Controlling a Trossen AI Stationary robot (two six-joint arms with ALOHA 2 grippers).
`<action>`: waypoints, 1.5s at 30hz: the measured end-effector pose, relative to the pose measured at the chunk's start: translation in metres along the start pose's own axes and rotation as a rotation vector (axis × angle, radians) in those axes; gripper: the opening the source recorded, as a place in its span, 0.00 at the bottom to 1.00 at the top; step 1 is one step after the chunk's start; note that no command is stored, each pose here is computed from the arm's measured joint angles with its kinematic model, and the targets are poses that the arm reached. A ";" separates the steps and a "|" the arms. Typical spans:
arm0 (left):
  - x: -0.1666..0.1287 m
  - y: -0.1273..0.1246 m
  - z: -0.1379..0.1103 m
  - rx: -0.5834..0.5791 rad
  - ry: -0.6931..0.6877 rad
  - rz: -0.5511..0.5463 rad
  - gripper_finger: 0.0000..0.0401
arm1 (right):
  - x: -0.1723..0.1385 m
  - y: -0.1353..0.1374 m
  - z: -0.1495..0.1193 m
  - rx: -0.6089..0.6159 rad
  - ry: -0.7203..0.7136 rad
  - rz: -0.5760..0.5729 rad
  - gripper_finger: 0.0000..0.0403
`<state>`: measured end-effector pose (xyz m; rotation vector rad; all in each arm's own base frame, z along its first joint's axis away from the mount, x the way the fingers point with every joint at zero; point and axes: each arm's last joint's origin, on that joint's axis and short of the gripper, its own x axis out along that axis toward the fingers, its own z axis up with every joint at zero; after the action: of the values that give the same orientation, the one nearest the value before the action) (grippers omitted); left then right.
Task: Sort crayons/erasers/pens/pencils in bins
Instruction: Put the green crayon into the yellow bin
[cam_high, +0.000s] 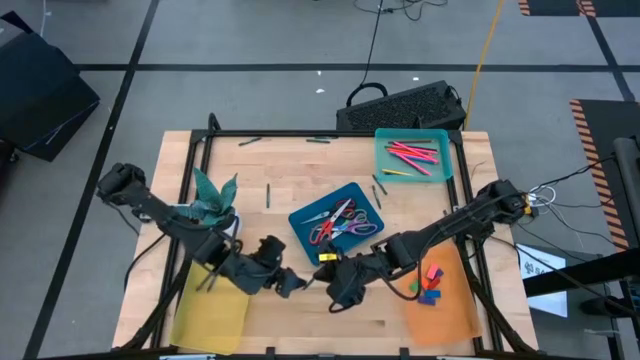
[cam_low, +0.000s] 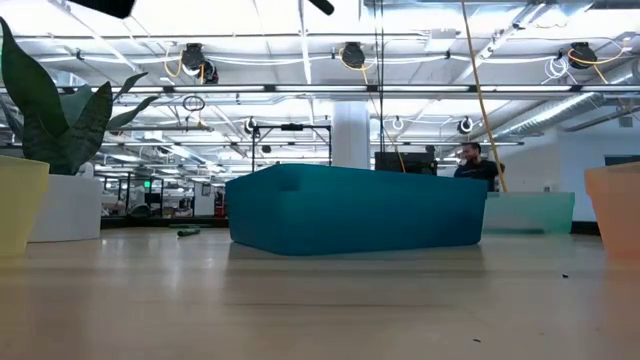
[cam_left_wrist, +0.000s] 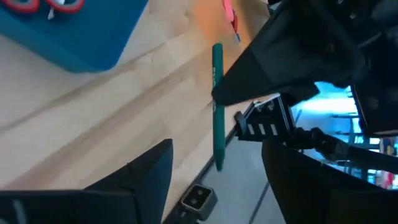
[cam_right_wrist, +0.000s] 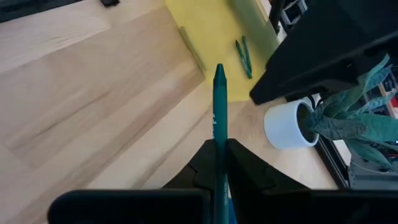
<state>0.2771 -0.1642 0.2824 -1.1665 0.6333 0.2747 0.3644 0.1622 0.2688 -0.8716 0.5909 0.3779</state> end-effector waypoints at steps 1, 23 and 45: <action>0.002 0.000 0.003 0.007 -0.005 0.002 0.61 | 0.000 0.000 0.000 0.004 0.003 -0.004 0.04; 0.036 0.003 0.017 0.090 0.063 -0.028 0.27 | -0.003 -0.003 0.002 -0.051 0.017 -0.072 0.04; 0.030 -0.008 0.023 0.157 0.083 -0.025 0.05 | -0.032 0.000 0.017 0.044 -0.106 -0.020 0.39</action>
<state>0.3124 -0.1502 0.2760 -1.0385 0.7005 0.1531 0.3455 0.1739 0.2974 -0.8096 0.4909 0.3889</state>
